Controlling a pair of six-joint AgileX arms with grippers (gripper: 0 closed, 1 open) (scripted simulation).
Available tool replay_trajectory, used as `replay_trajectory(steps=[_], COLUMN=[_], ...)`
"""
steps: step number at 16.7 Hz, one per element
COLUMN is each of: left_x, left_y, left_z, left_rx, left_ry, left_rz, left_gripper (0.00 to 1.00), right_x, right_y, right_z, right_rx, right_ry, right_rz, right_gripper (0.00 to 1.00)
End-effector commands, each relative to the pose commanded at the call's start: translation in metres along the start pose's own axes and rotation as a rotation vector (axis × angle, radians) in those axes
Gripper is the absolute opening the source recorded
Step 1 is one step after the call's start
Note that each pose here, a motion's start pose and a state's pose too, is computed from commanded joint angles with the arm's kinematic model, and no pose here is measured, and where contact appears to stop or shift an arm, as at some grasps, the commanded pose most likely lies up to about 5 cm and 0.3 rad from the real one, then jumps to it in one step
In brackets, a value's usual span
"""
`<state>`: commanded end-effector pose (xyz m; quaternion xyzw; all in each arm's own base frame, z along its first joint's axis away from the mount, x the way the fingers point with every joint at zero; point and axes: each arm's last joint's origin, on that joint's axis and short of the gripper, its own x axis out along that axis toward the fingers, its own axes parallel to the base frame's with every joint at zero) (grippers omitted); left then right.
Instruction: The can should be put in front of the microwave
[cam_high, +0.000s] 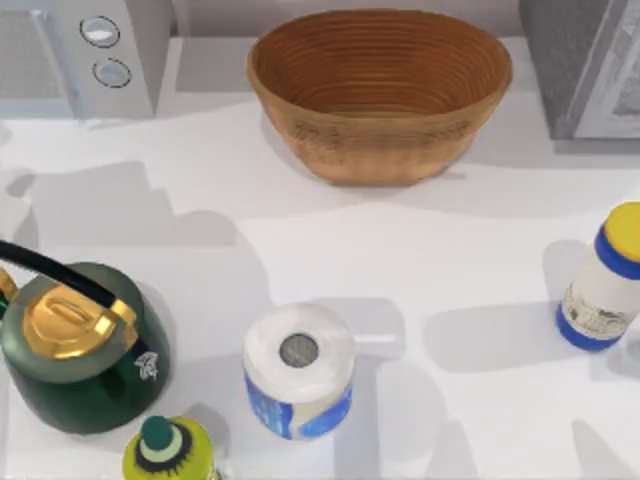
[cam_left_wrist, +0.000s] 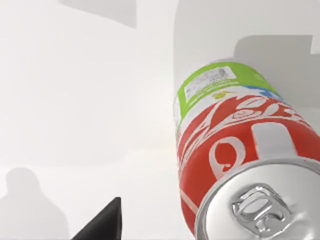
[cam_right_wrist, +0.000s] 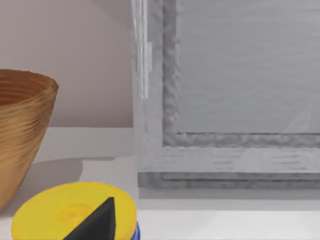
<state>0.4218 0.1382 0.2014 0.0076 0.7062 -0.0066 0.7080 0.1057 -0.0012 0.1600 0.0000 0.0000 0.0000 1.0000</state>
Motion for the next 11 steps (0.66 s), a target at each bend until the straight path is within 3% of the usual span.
replay_trajectory(steps=[4, 11], left_x=[-0.004, -0.04], left_y=[-0.002, 0.0], left_z=[0.001, 0.0], left_rx=[0.01, 0.001], left_ry=[0.001, 0.0], left_rz=[-0.001, 0.0], left_gripper=[1.0, 1.0], right_x=[0.0, 0.0], right_y=[0.0, 0.0], right_z=[0.0, 0.0], right_rx=[0.0, 0.0], right_ry=[0.0, 0.0], right_rz=[0.0, 0.0], right_gripper=[1.0, 1.0])
